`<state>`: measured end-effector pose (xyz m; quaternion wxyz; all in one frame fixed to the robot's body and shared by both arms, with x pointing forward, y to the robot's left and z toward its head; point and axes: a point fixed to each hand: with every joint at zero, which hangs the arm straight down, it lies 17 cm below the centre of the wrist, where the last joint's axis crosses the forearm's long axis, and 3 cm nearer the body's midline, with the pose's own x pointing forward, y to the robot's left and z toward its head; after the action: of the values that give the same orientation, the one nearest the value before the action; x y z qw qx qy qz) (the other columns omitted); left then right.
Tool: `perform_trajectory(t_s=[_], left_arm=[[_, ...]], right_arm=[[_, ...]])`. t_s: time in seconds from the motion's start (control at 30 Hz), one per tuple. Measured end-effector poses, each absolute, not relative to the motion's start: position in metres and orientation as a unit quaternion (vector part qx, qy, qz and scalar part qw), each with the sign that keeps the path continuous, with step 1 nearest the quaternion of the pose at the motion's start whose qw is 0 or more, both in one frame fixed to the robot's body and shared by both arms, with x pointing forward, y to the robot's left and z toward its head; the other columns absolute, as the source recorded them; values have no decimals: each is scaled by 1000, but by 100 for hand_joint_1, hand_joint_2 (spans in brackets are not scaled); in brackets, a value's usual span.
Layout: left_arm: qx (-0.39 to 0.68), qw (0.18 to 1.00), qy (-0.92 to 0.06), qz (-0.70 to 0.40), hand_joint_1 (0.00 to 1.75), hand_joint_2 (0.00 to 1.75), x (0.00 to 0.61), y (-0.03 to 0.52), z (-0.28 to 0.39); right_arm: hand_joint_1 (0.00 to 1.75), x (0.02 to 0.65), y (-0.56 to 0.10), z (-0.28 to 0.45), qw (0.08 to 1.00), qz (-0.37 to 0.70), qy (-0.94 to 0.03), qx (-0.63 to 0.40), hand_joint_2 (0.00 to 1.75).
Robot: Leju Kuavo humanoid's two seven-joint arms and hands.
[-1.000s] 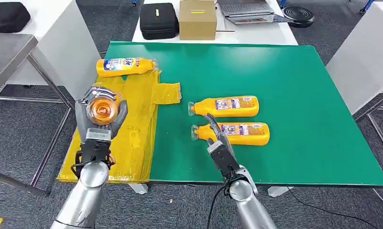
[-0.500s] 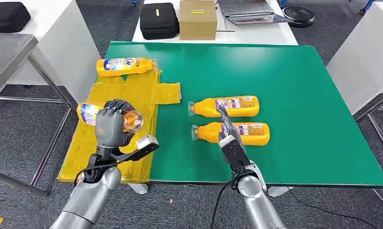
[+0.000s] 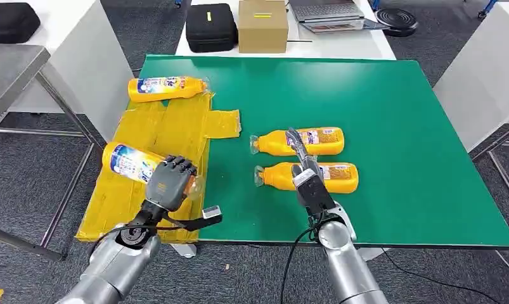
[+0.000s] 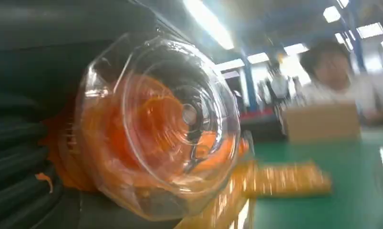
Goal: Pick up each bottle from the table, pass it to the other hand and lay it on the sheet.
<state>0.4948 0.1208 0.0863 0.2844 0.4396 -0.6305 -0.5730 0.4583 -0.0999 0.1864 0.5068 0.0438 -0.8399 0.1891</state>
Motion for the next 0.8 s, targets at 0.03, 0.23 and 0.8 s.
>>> perform_trajectory(t_s=[0.03,0.23,0.8], left_arm=[[434,284,-620,-589,175,175,495,120,78],[398,296,-578,-648,175,175,495,125,40],[428,327,-508,-672,175,175,508,156,17]], right_arm=[[0,459,-100,186,506,190,-840,44,0],[0,460,-100,185,505,195,-840,47,0],[0,461,-99,180,508,204,-835,47,0]])
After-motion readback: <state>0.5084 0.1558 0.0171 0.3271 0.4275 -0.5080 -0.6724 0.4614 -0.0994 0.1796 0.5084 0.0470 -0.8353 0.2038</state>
